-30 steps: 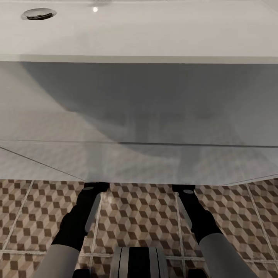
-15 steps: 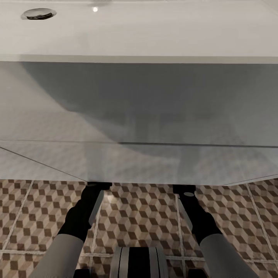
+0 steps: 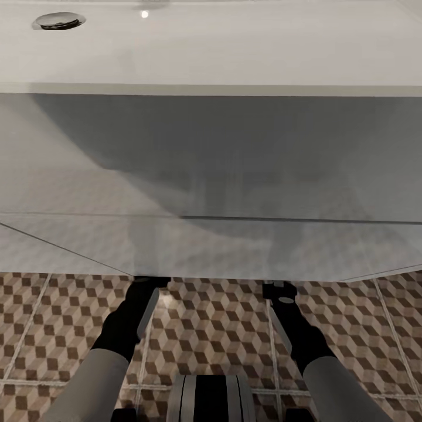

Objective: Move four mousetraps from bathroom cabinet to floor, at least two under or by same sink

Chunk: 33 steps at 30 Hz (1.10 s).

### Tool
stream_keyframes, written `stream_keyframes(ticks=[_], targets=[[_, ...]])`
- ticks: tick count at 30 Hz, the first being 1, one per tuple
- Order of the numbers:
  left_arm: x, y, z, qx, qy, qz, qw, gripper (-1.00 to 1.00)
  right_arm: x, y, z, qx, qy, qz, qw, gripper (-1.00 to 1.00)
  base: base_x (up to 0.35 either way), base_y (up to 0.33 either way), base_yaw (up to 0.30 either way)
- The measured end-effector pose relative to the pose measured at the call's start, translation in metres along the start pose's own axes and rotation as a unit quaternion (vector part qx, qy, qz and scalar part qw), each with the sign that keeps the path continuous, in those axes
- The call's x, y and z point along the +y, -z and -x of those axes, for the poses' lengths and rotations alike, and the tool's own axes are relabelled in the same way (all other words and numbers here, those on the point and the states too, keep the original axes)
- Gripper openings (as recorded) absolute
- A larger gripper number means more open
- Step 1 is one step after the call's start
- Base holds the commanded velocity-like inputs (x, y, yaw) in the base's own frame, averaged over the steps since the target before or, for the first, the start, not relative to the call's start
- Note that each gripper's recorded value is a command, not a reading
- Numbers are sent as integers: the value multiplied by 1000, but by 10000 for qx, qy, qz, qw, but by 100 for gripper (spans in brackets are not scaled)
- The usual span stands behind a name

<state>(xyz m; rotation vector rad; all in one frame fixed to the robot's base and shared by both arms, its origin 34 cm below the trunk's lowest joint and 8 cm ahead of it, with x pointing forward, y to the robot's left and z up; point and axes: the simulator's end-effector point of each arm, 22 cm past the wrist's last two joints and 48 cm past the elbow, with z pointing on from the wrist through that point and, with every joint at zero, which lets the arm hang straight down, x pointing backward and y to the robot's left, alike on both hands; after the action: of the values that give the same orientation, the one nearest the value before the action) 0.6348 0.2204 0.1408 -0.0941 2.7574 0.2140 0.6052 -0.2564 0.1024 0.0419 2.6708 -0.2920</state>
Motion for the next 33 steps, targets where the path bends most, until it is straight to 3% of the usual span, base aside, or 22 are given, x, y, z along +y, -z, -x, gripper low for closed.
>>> stream_keyframes(ticks=[18,24,33], targets=[[-5,-18,-3,57,-66,12,10000,-100,-6,-4,-6,20,31,-19,10000,-100,0,0,0],[-5,-26,-10,224,-128,36,9997,-100,-6,-5,-5,27,24,-10,10000,-100,0,0,0],[-6,-35,-5,189,-129,43,9997,-100,-2,-21,7,41,51,-15,10000,-100,0,0,0]])
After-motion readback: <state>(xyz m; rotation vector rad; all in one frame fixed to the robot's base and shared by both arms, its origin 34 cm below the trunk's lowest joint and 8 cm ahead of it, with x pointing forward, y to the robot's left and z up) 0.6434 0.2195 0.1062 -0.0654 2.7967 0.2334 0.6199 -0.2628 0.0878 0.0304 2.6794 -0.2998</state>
